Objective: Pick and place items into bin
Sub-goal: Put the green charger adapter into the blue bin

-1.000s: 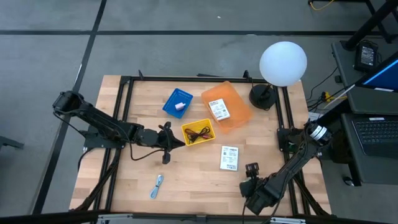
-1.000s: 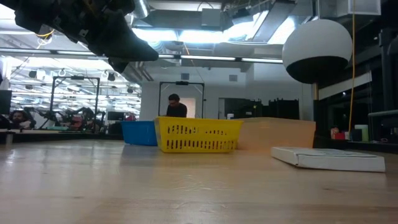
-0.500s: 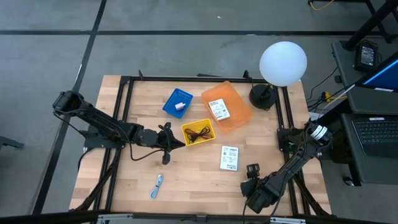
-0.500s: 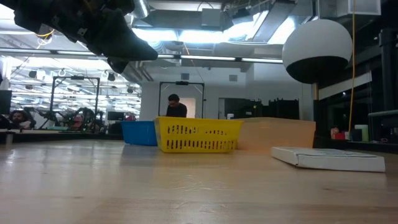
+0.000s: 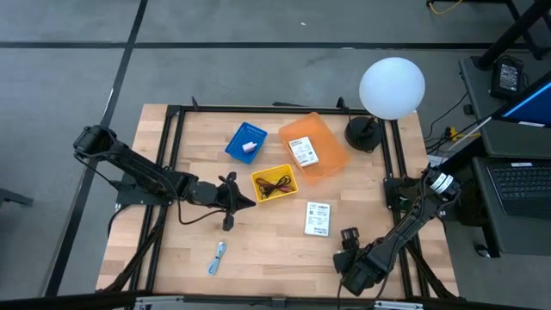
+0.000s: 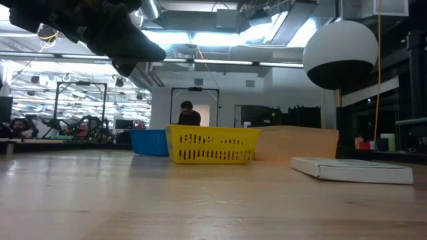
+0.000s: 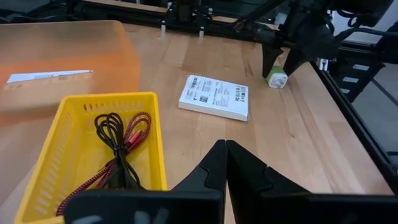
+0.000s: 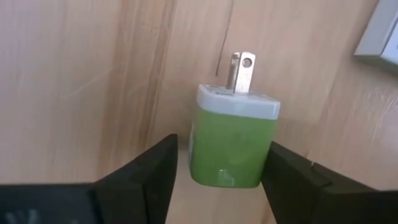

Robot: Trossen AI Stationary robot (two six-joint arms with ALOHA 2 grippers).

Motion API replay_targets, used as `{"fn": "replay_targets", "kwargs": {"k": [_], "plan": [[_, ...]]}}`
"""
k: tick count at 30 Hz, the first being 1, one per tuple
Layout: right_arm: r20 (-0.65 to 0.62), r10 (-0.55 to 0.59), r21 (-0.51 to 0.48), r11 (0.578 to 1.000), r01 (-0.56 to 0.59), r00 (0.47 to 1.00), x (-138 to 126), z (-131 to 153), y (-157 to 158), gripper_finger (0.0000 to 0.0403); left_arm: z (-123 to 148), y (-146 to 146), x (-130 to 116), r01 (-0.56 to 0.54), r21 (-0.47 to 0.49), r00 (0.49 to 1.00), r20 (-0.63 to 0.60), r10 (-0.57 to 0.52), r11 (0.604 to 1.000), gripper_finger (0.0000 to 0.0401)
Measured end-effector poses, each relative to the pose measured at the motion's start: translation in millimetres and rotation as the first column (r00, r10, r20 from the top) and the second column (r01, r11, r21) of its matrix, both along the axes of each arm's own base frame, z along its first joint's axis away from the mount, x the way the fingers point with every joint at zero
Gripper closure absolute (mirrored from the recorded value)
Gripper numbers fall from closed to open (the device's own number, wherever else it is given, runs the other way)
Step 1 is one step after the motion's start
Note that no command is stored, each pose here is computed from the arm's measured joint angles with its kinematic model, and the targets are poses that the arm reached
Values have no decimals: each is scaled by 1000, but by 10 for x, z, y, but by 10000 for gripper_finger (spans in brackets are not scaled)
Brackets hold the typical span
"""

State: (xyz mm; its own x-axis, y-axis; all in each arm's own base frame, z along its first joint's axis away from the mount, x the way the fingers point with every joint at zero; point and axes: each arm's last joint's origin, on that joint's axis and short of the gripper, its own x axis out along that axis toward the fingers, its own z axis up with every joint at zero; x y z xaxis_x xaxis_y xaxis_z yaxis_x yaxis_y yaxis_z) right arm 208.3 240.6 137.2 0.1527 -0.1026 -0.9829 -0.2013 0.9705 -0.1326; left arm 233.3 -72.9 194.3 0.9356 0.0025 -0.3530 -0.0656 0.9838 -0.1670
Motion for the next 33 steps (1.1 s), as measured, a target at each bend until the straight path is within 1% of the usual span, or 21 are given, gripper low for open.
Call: {"fn": "replay_targets", "kwargs": {"k": [4,10,17,21,24,29,33], "plan": [[5,-39,10,999,39,999,2,-2,3,196,5,-1,2,0,-2,1000,6,0,1000,397],[11,-52,24,998,52,999,10,-7,12,197,14,-1,4,-1,-4,1000,14,1,1000,398],[23,-127,43,991,126,992,27,-8,11,197,14,-1,4,-1,-4,1000,14,1,1000,396],[11,-141,56,989,140,990,55,-9,-10,200,13,-1,4,-1,-4,1000,14,1,1000,397],[5,-149,64,987,149,989,80,-8,-27,221,13,-1,4,-1,-4,1000,14,1,1000,400],[-10,-162,60,985,162,987,109,2,-66,283,13,-1,4,-1,-4,1000,13,1,1000,397],[-9,-177,83,981,178,984,142,36,-103,283,13,-1,4,-1,-3,1000,13,1,1000,396]]}}
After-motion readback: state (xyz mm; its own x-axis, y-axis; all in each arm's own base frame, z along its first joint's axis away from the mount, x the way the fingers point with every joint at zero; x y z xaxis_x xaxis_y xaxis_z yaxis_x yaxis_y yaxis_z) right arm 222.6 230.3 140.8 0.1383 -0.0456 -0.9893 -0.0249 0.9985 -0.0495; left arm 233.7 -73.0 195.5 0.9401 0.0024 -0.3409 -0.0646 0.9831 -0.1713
